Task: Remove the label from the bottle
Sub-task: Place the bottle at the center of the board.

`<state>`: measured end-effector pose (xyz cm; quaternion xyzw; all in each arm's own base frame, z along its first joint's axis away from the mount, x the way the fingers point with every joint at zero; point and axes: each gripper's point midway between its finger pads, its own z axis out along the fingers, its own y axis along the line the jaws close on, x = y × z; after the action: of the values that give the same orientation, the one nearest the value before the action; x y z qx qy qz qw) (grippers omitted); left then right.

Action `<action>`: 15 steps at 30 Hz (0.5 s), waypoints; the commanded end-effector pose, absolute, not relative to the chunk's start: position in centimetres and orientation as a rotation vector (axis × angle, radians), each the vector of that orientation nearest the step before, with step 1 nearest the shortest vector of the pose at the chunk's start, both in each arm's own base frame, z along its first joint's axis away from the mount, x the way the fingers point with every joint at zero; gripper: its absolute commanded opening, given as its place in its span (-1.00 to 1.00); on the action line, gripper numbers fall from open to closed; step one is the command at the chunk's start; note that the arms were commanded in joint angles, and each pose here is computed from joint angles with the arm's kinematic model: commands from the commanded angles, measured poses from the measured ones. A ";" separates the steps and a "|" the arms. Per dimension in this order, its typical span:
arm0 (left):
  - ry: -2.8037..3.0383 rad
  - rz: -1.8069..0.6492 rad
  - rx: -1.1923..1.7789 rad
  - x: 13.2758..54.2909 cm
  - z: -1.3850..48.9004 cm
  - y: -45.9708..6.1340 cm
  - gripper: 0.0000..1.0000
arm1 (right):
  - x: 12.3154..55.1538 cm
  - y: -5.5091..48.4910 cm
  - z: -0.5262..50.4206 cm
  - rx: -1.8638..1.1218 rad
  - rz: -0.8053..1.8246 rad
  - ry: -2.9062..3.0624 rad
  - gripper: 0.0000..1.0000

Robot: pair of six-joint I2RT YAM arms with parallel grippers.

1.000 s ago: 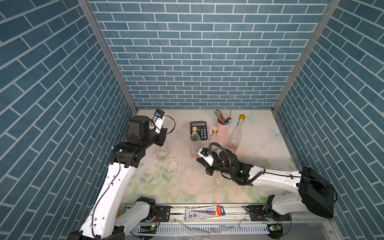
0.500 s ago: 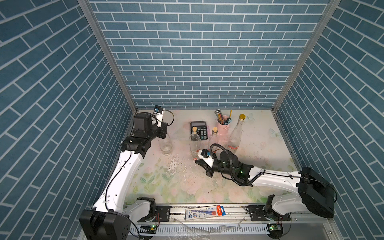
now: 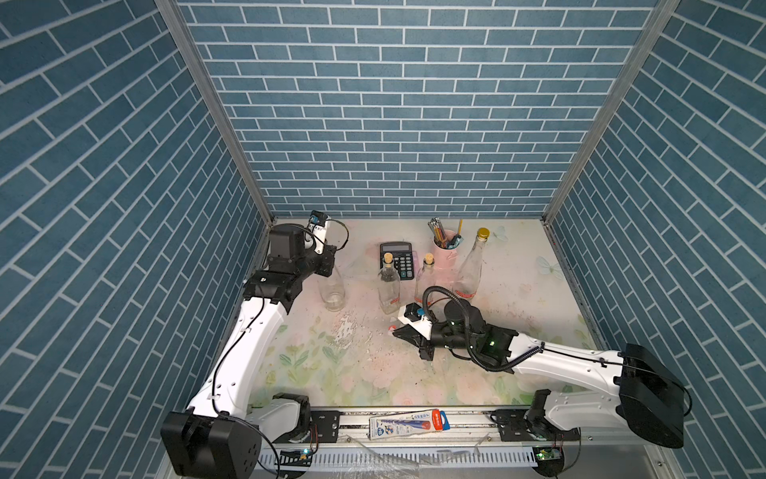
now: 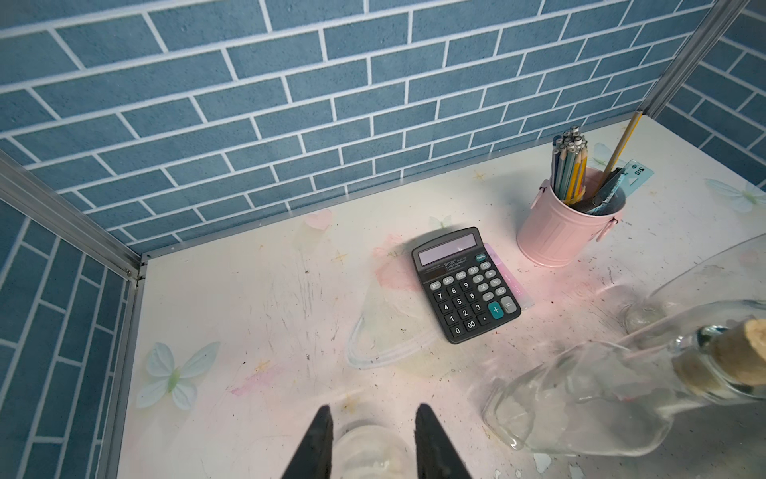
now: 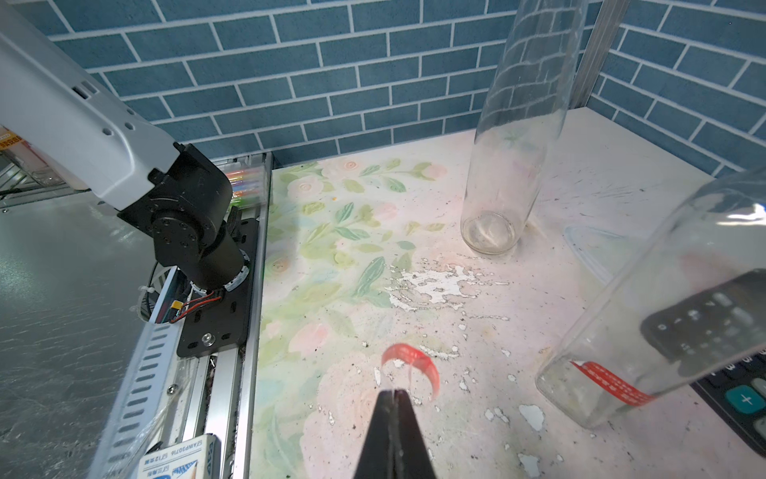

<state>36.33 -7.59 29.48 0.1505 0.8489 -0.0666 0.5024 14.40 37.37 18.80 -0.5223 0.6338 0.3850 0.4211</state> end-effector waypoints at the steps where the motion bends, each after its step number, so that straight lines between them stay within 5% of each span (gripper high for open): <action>1: 1.948 -0.165 0.362 36.0 32.3 -7.7 -0.43 | 15.0 36.8 18.5 -1.317 0.897 1.570 -1.00; 15: 1.992 -0.207 0.371 34.8 31.0 -8.3 0.05 | 16.6 37.0 17.1 -1.303 0.787 1.550 -1.00</action>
<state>35.14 -7.76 30.95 0.1515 0.8357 -0.0726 0.5229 16.26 36.92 17.76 -0.5123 0.6480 0.3385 0.4505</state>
